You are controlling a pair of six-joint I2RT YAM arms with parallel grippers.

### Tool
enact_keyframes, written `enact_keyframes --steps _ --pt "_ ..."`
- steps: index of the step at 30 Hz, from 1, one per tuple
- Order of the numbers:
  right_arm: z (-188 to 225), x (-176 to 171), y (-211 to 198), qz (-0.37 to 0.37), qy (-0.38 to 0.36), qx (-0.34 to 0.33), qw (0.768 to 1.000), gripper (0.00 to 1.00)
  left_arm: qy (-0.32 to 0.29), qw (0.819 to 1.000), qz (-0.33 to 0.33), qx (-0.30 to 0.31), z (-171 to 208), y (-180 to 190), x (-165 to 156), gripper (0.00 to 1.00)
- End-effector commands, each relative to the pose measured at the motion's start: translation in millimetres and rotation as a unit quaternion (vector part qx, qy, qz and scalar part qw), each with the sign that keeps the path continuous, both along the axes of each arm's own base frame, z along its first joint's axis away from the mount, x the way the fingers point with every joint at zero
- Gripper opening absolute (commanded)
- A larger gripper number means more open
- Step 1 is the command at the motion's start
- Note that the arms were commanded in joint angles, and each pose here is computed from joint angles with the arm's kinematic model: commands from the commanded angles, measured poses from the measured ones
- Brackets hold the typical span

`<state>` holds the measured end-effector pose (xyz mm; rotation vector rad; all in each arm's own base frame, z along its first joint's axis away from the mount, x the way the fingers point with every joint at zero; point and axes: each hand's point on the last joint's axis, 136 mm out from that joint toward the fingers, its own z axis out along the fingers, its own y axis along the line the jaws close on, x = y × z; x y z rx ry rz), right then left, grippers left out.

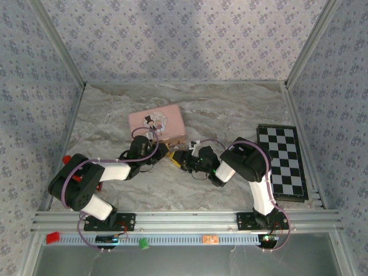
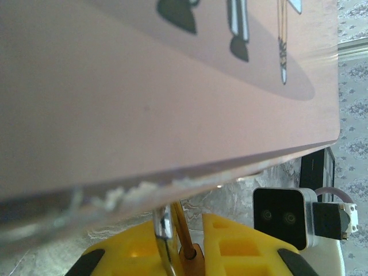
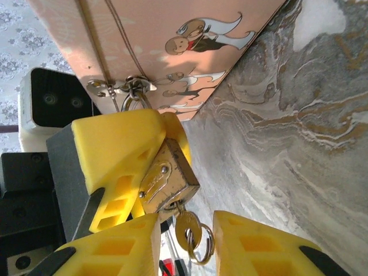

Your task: Unlock the padlock with the key

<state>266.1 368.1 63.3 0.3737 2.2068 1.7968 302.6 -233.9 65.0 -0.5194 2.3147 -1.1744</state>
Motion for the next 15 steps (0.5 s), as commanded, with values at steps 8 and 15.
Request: enact_keyframes --steps 8,15 --pt "21 -6 -5 0.002 -0.044 0.011 0.999 0.21 0.053 0.996 -0.038 -0.062 8 -11 -21 0.06" --pt "25 -5 2 0.008 -0.049 0.018 0.999 0.14 0.051 0.996 -0.042 -0.065 11 -11 -23 0.06"
